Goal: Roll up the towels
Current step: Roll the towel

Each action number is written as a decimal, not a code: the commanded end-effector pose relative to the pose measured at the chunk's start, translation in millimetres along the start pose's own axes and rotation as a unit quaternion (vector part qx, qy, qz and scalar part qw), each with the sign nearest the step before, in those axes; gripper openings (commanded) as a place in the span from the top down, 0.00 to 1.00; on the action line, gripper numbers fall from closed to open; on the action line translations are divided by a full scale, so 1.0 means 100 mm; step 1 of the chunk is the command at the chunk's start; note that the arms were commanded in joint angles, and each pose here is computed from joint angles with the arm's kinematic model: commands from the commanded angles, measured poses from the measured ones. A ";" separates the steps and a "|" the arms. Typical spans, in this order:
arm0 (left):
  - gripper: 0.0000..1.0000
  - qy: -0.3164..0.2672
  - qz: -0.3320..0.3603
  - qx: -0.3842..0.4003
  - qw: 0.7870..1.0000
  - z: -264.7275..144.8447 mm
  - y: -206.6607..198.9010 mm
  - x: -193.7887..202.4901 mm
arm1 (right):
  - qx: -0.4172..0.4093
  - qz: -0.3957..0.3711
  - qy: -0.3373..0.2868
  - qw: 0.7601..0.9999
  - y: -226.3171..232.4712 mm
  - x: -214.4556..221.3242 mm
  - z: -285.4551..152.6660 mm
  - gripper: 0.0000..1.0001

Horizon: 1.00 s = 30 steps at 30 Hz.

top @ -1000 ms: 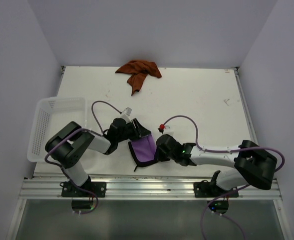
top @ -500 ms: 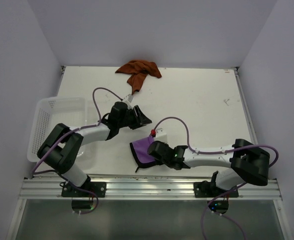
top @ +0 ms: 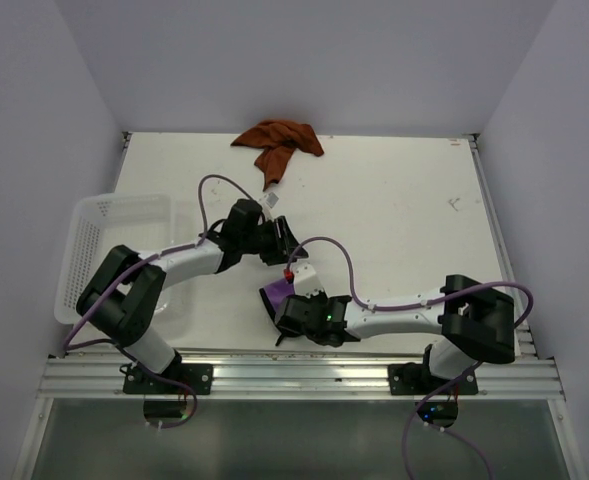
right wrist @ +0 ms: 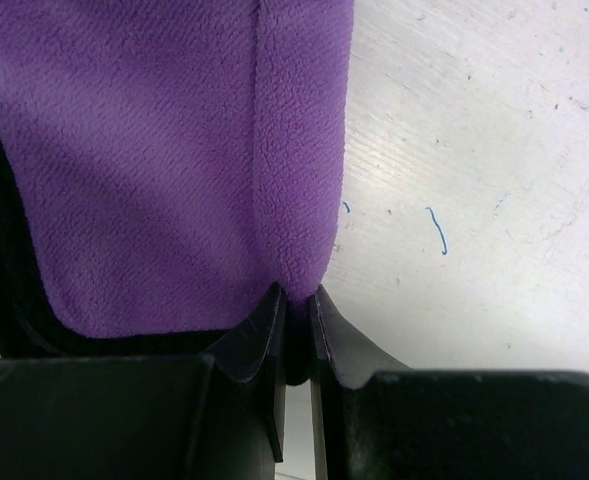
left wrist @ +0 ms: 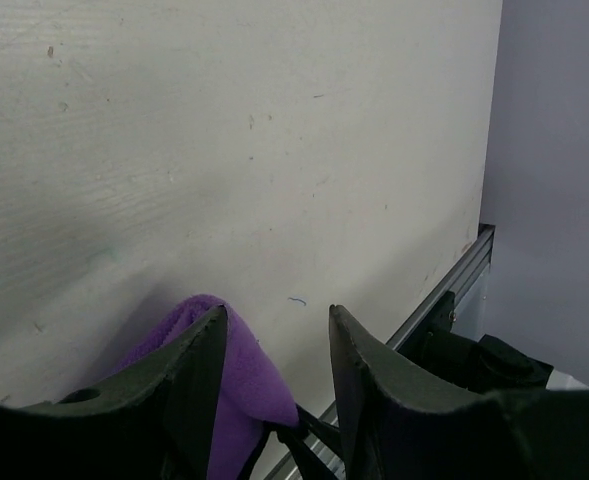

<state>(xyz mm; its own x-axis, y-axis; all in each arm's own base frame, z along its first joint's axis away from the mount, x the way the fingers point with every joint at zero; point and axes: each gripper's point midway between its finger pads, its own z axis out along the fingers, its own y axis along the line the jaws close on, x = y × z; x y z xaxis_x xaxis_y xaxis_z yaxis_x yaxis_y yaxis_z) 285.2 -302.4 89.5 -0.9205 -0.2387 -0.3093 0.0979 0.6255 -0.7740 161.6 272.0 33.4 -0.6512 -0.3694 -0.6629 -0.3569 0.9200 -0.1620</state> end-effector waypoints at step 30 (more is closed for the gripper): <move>0.46 0.066 0.054 -0.070 0.994 0.11 -0.05 0.46 | 0.006 0.012 -0.020 1.000 -0.02 -0.06 0.00 1.00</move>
<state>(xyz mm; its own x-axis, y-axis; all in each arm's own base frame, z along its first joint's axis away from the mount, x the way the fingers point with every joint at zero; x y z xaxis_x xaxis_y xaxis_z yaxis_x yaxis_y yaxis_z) 238.7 -323.0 65.0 -0.9620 -0.0659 -0.2648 0.1320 0.7370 -0.6629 160.9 269.9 32.8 -0.6495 -0.3767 -0.6604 -0.3577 0.9179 -0.1717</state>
